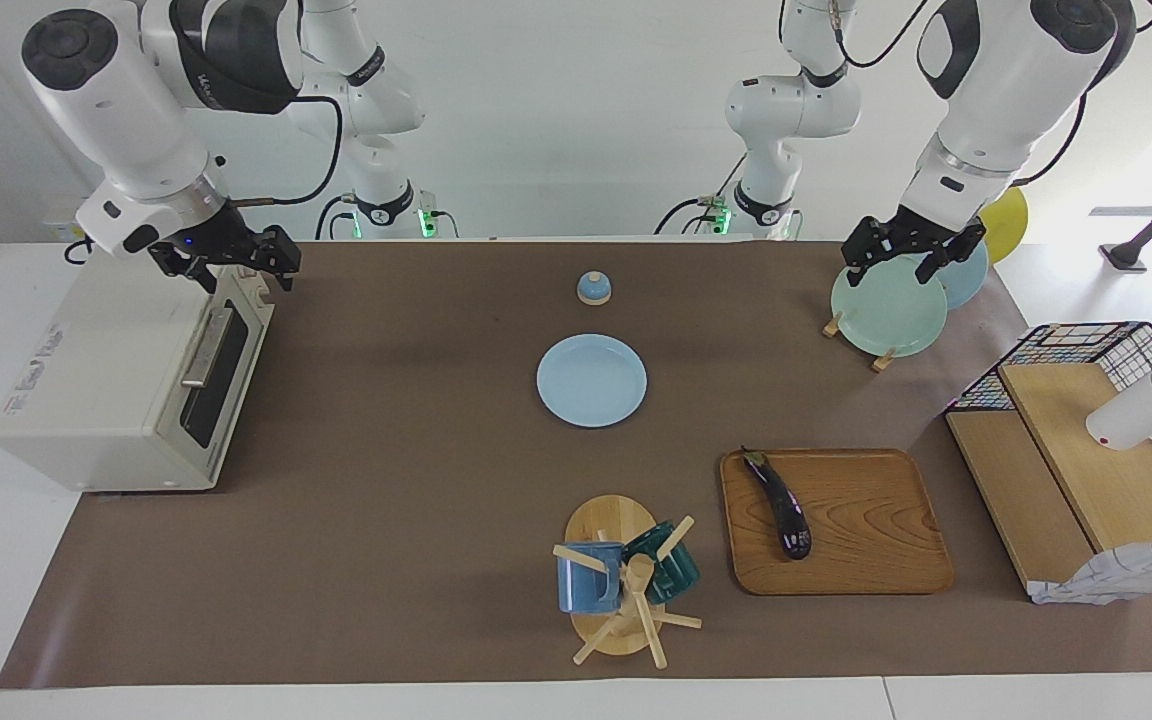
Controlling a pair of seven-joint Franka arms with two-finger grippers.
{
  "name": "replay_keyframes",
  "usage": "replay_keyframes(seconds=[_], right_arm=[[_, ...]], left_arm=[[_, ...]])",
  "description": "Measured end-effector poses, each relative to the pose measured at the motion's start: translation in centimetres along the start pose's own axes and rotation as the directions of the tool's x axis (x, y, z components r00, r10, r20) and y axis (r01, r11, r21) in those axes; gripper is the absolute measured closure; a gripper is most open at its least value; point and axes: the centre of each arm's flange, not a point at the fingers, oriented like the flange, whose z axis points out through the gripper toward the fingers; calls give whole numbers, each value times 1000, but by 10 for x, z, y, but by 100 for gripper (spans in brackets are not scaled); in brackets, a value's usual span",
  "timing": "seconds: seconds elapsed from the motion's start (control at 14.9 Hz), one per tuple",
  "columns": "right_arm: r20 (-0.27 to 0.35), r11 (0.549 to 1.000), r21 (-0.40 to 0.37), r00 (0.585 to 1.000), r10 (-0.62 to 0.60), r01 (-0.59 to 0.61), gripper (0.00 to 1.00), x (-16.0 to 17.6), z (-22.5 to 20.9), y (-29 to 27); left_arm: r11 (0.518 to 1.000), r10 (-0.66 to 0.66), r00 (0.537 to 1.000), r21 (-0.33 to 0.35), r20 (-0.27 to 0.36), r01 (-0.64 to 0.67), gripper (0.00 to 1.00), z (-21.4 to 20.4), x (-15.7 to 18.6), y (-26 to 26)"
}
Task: Put eggplant into oven
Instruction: 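Lower the left gripper onto the purple eggplant and grasp it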
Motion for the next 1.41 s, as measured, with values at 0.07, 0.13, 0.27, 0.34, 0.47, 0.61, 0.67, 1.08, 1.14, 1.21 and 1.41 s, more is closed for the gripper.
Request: replay_keyframes(seconds=[0.07, 0.13, 0.27, 0.34, 0.47, 0.61, 0.67, 1.08, 1.14, 1.21, 1.41], right_arm=[[0, 1000, 0, 1000, 0, 0, 0, 0, 0, 0], [0, 1000, 0, 1000, 0, 0, 0, 0, 0, 0], [0, 1000, 0, 1000, 0, 0, 0, 0, 0, 0], [0, 1000, 0, 1000, 0, 0, 0, 0, 0, 0], [0, 1000, 0, 1000, 0, 0, 0, 0, 0, 0], [0, 1000, 0, 1000, 0, 0, 0, 0, 0, 0], [0, 1000, 0, 1000, 0, 0, 0, 0, 0, 0], [0, 1000, 0, 1000, 0, 0, 0, 0, 0, 0], [0, 1000, 0, 1000, 0, 0, 0, 0, 0, 0], [0, 1000, 0, 1000, 0, 0, 0, 0, 0, 0], [0, 1000, 0, 1000, 0, 0, 0, 0, 0, 0]], left_arm=[[1000, 0, 1000, 0, -1, 0, 0, 0, 0, 0], [1000, 0, 1000, 0, -1, 0, 0, 0, 0, 0], [1000, 0, 1000, 0, -2, 0, 0, 0, 0, 0], [1000, 0, 1000, 0, -3, 0, 0, 0, 0, 0], [1000, 0, 1000, -3, -13, -1, 0, -1, 1, 1], [1000, 2, 999, -8, -47, -2, 0, -4, 5, 2], [1000, 0, 998, -13, -64, -1, 0, -5, 7, 3], [999, -10, 999, -46, -52, 7, 0, 27, 54, 11], [999, -4, 999, -51, -35, 2, 0, 43, 72, 17], [998, 1, 1000, -57, -17, -2, 0, 64, 90, 24], [998, 7, 1000, -70, -4, -7, 0, 121, 132, 38]])
